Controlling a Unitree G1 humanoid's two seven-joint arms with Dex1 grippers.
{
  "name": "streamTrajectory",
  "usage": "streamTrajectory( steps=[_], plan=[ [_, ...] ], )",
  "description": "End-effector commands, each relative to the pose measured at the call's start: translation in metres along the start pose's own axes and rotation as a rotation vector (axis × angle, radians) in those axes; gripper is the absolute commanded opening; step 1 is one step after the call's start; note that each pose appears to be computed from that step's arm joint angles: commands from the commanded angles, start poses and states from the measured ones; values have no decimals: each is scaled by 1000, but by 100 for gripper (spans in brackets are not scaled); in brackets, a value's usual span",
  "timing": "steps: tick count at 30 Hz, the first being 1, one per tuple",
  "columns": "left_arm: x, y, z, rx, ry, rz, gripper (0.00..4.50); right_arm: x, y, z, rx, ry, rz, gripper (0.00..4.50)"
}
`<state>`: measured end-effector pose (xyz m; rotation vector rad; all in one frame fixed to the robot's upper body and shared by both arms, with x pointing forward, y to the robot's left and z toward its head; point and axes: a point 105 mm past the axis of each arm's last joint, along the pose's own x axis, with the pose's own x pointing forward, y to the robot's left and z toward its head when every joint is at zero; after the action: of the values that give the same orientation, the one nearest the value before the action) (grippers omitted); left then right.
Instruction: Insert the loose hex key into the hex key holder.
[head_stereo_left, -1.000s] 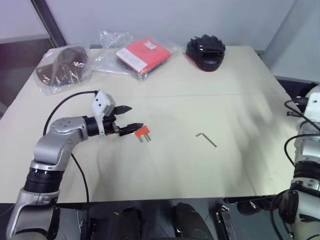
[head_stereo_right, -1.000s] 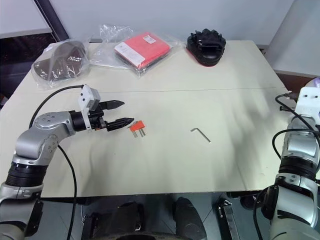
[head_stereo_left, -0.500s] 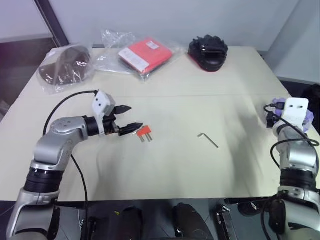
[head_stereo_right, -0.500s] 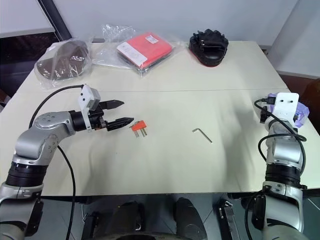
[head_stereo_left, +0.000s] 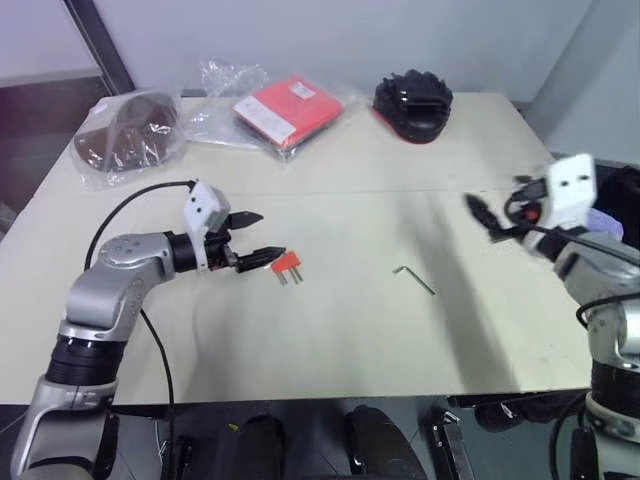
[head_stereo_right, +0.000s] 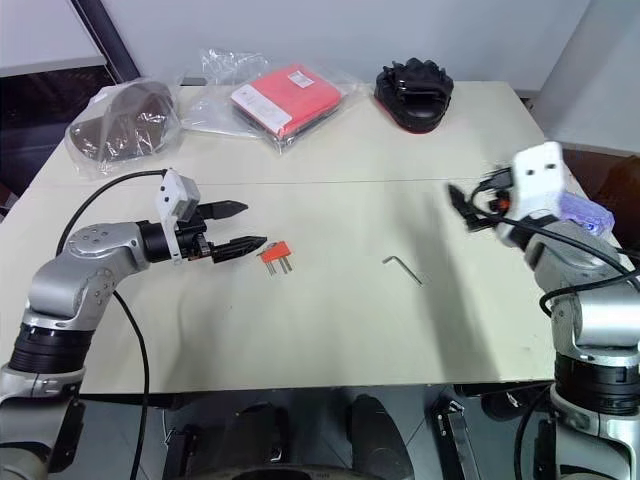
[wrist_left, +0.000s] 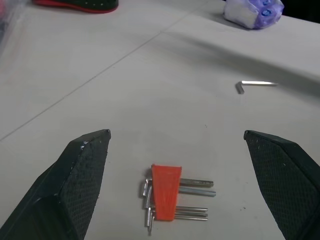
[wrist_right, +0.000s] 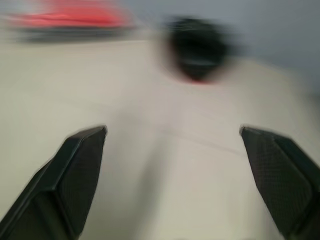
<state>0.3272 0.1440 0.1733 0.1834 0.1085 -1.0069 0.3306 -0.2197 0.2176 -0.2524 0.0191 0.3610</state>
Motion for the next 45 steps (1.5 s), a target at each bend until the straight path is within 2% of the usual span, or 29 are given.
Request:
streamTrajectory(
  steps=[1, 5, 8, 11, 15, 19, 29, 45],
  plan=[
    [-6, 3, 12, 36, -19, -2, 450, 8, 38, 22, 5, -54, 230, 444],
    [-9, 7, 15, 31, -17, -2, 450, 33, 80, 16, -41, -31, 454, 444],
    [-13, 6, 17, 15, -13, -15, 450, 49, 113, -11, -204, 48, 645, 444],
    [-20, 5, 14, 8, 16, -23, 450, 63, 129, -33, -308, 96, 753, 444],
    [-29, 8, 14, 11, 31, -8, 450, 84, 137, -43, -352, 94, 803, 444],
    [-36, 10, 17, 11, 34, 15, 450, 104, 142, -42, -370, 69, 821, 444],
    [-48, 1, 15, 12, 47, 55, 450, 131, 167, -44, -374, 43, 877, 444],
    [-53, 0, 17, 27, 51, 88, 450, 134, 212, -55, -295, 9, 949, 444]
  ],
)
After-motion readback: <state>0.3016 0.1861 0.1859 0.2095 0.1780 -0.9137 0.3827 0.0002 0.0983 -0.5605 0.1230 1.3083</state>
